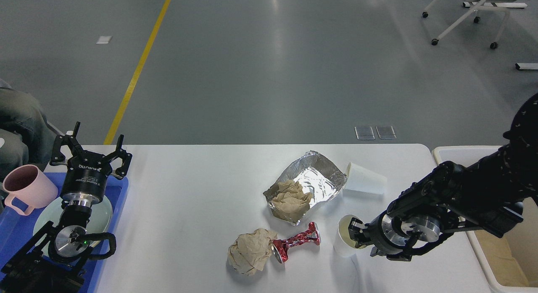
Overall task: Tidy desktop
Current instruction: 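Lower the right gripper onto the white paper cup and grasp it, then lift the paper cup over the white bin and drop it in, then swing the right gripper back over the table toward the white box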
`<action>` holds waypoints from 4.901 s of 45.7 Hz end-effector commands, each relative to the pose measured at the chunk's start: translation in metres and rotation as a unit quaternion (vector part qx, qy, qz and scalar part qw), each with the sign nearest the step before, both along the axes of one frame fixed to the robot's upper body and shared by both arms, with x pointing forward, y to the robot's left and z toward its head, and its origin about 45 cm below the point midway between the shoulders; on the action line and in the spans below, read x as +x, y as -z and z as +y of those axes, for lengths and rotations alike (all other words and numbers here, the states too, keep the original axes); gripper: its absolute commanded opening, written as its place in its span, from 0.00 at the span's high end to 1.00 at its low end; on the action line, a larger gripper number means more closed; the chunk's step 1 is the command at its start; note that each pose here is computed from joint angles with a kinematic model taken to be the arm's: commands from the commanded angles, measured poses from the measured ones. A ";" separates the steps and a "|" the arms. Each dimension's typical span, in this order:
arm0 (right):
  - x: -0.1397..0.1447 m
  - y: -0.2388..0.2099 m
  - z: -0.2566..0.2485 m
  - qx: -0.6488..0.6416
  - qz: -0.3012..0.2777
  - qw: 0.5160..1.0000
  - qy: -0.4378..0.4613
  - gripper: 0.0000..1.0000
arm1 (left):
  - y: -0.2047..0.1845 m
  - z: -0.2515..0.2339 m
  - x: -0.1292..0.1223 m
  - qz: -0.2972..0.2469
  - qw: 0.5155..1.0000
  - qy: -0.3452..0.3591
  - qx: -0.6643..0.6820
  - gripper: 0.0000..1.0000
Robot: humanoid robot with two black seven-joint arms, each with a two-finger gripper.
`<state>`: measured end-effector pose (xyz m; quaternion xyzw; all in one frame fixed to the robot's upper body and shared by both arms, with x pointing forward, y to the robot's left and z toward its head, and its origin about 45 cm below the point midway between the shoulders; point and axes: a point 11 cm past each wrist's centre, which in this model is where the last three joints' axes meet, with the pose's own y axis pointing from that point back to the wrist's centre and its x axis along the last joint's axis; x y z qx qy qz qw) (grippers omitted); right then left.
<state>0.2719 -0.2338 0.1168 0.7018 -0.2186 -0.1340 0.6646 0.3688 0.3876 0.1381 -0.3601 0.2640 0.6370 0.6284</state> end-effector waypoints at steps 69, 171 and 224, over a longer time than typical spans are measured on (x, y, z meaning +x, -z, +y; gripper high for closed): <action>0.035 -0.230 -0.125 -0.059 -0.030 0.998 0.019 1.00 | 0.000 0.000 0.000 0.000 1.000 -0.001 0.000 0.04; 0.008 0.046 -0.319 -0.249 -0.140 0.948 0.141 0.00 | 0.000 0.000 0.000 0.000 1.000 0.000 0.000 0.04; 0.058 -0.302 0.004 -0.044 0.013 0.953 -0.298 0.00 | 0.001 0.000 -0.001 0.000 1.000 -0.001 0.000 0.04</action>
